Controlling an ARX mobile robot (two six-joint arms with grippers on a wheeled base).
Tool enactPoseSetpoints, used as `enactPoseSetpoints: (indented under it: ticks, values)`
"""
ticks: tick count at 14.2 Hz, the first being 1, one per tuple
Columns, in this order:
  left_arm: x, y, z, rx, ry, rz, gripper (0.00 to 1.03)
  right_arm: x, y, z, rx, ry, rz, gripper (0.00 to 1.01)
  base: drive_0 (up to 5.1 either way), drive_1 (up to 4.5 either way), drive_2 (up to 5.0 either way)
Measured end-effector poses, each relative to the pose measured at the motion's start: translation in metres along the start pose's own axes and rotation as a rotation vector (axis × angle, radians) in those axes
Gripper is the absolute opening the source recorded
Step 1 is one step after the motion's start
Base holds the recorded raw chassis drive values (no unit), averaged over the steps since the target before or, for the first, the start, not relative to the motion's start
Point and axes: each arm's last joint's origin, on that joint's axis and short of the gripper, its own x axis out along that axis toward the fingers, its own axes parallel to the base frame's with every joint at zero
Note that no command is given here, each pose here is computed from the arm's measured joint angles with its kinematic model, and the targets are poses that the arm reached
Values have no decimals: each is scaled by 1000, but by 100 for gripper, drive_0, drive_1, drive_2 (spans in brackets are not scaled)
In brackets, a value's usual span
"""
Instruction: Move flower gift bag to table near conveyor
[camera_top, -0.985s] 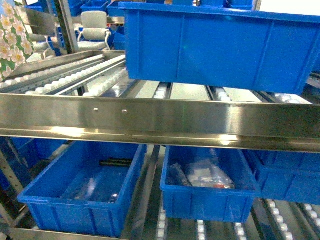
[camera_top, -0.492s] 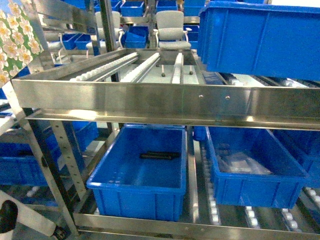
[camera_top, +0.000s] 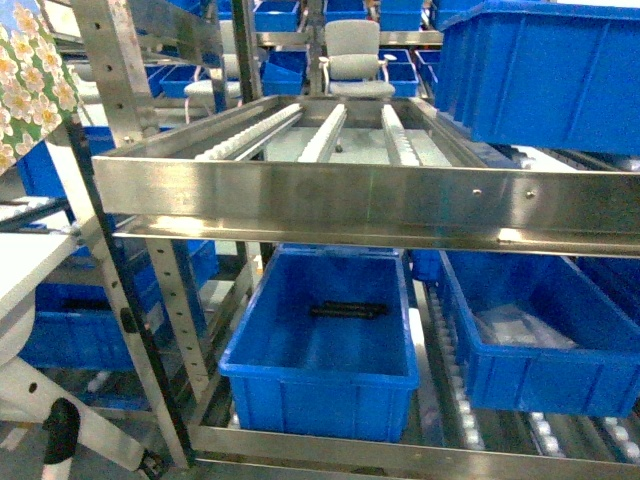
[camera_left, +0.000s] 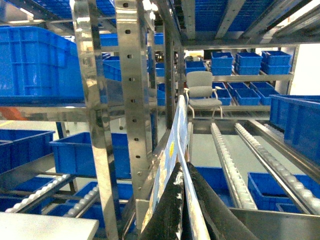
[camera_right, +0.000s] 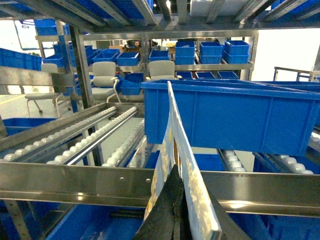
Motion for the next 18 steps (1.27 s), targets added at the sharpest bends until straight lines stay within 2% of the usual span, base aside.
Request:
enactPoseSetpoints:
  ticks: [18]
  values:
    - [0,0,0,0,0,0,2,0,0,0,0,0,0,2,-495,242,242]
